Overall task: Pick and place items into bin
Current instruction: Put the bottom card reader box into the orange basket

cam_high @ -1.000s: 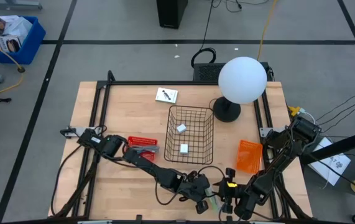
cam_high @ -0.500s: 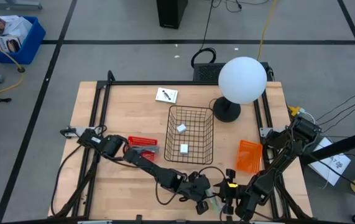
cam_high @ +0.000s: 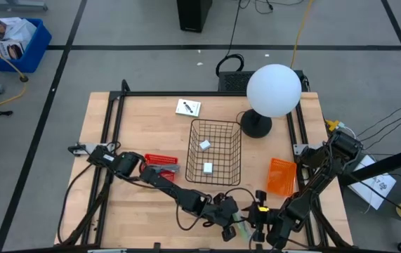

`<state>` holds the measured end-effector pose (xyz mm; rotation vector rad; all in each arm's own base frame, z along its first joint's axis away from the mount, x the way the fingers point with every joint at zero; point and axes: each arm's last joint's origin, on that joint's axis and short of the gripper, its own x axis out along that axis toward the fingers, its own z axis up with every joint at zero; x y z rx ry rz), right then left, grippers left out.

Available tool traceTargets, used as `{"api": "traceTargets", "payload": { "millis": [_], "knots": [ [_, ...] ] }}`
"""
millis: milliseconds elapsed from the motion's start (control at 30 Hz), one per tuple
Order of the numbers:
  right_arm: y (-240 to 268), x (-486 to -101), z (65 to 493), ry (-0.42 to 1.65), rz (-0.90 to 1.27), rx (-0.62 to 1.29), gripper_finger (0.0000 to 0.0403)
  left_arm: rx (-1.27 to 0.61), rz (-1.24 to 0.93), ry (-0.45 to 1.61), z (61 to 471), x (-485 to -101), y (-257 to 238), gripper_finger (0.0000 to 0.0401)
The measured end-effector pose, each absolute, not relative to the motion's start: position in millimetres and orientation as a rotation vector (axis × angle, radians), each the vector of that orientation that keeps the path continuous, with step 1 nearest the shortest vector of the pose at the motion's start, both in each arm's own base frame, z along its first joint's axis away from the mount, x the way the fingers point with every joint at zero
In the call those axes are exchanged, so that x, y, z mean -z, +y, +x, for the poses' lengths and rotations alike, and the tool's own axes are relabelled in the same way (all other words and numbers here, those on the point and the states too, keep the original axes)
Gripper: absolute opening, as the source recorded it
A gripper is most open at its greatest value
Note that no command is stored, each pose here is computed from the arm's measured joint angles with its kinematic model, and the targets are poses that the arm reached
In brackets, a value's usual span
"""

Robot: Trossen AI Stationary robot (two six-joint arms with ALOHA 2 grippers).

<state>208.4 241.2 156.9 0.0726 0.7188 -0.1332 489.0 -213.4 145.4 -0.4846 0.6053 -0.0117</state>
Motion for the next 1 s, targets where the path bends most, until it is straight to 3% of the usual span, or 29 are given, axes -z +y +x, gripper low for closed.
{"api": "traceTargets", "payload": {
  "millis": [500,1000],
  "knots": [
    [228.6,-135.3,205.3,0.712,0.279,0.227,0.0112,-0.031,-0.551,0.693,483.6,-143.0,-212.3,0.0035],
    [224.3,-125.4,200.9,0.715,0.298,0.194,0.0106,0.016,-0.567,0.685,483.2,-150.2,-216.8,0.0035]
  ]
}}
